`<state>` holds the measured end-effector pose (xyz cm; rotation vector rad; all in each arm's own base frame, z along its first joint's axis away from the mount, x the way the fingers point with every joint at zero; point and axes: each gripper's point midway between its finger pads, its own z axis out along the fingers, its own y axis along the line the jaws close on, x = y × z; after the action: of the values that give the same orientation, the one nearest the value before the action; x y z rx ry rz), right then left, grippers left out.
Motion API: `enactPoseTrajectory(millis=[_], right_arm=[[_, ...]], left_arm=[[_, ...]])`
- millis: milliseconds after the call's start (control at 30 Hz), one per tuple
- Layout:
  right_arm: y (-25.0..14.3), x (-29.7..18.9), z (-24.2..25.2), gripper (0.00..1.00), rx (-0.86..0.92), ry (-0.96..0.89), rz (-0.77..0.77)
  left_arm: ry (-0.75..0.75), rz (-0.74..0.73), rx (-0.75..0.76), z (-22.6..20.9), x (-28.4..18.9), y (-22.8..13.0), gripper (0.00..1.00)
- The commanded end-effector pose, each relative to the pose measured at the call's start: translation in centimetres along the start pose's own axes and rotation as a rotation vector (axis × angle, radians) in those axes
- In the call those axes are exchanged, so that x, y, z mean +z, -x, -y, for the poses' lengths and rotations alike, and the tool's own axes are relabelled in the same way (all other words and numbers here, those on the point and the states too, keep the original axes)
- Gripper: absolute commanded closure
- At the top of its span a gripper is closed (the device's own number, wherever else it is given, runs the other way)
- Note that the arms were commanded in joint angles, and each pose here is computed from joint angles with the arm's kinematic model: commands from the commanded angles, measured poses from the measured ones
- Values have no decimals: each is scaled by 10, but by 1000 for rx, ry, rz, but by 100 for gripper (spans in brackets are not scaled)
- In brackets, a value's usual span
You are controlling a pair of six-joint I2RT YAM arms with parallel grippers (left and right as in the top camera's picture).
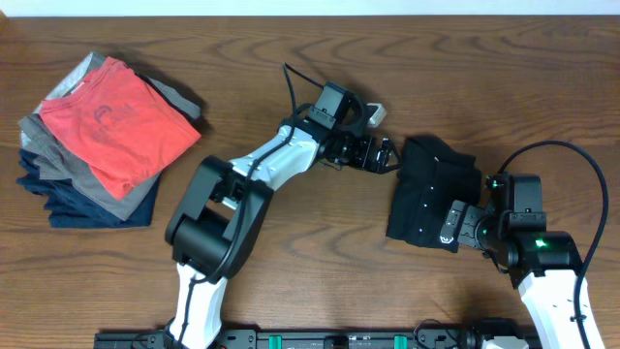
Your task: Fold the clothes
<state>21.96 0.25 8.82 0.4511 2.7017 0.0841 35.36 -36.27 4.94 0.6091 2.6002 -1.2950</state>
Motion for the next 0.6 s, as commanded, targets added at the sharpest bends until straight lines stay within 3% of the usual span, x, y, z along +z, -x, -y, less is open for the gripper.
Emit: enactPoseTrajectory(millis=[0,200,467,567], right_arm=[[3,-5,-4,1,25,32,7],[2,-6,8,1,84,-27,6],[2,-7,21,1,148,-63,1],[-1,-7,22,1,147,-68,-9]], left_arm=[[-18,-32,-44,-5,20,-10,1],[-36,-41,-62,-5,44,-17,1],[-71,28,37,21,62,-5,0],[-29,44,46,21,68,-5,6]])
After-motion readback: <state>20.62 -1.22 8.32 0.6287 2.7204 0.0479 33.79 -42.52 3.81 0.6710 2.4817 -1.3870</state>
